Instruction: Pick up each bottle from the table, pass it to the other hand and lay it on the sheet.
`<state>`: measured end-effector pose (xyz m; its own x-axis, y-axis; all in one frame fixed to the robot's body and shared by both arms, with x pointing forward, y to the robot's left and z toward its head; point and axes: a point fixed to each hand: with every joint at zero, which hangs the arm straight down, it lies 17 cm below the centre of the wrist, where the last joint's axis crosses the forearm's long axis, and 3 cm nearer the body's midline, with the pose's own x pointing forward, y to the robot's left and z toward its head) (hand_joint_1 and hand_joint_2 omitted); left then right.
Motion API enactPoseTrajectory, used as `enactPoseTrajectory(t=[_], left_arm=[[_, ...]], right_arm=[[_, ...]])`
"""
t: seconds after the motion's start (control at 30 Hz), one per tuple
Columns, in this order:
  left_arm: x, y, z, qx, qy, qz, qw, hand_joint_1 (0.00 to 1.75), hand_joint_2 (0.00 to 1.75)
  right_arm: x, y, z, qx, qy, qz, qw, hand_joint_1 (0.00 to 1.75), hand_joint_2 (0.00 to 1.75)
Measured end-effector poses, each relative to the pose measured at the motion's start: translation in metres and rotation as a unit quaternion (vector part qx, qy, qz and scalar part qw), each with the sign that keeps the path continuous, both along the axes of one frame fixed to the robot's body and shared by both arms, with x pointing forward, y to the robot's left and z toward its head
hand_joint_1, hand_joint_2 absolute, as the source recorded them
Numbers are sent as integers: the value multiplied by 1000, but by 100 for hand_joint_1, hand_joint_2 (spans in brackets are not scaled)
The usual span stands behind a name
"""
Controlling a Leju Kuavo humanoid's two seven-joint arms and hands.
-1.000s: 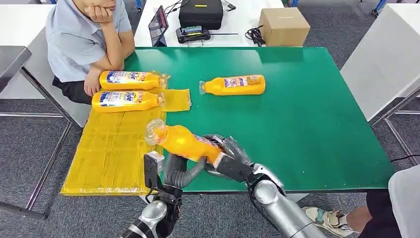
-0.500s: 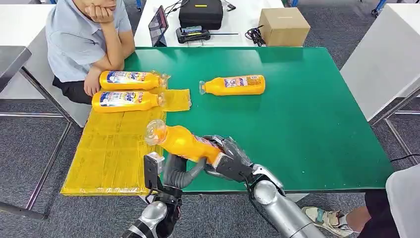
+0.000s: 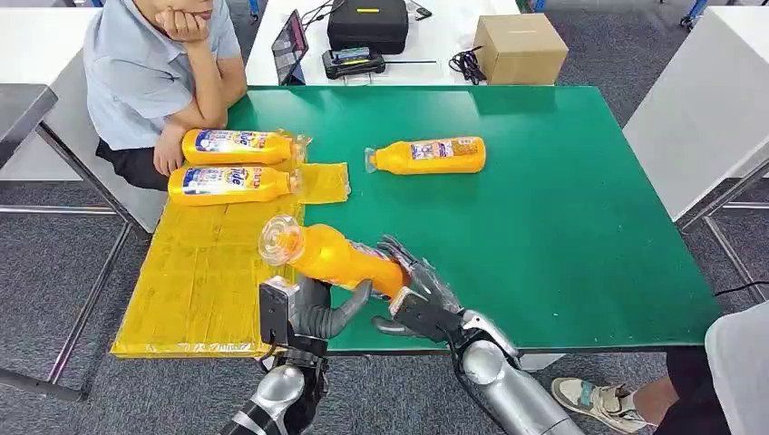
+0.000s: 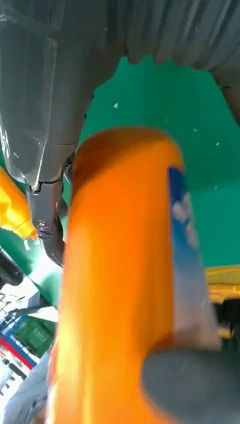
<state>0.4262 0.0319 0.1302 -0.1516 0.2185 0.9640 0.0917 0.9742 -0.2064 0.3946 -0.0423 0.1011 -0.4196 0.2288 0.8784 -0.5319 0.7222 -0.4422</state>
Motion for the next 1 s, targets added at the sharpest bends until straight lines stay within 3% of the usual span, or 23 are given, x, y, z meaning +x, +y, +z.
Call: enactPoseTrajectory(t=[0.3, 0.43, 0.47, 0.57, 0.77, 1.0], left_arm=[[-3, 2, 9, -8, -6, -4, 1000, 175, 175], [-1, 20, 20, 92, -56, 48, 993, 175, 175], [0, 24, 29, 177, -94, 70, 977, 175, 175], [1, 23, 38, 312, -160, 78, 933, 175, 175], [11, 33, 22, 443, -171, 66, 878, 175, 175], [34, 50, -5, 603, -179, 49, 776, 175, 175]], right_arm=[[-1, -5, -4, 0, -2, -15, 1000, 0, 175], [-2, -7, -5, -2, -8, -20, 1000, 0, 175], [-3, -8, -6, -4, -11, -21, 1000, 0, 175], [-3, -9, -7, -5, -12, -22, 1000, 0, 175], [-9, -6, -8, 1, -6, -16, 1000, 0, 175], [-8, -3, -1, 11, -6, -8, 1000, 0, 175]])
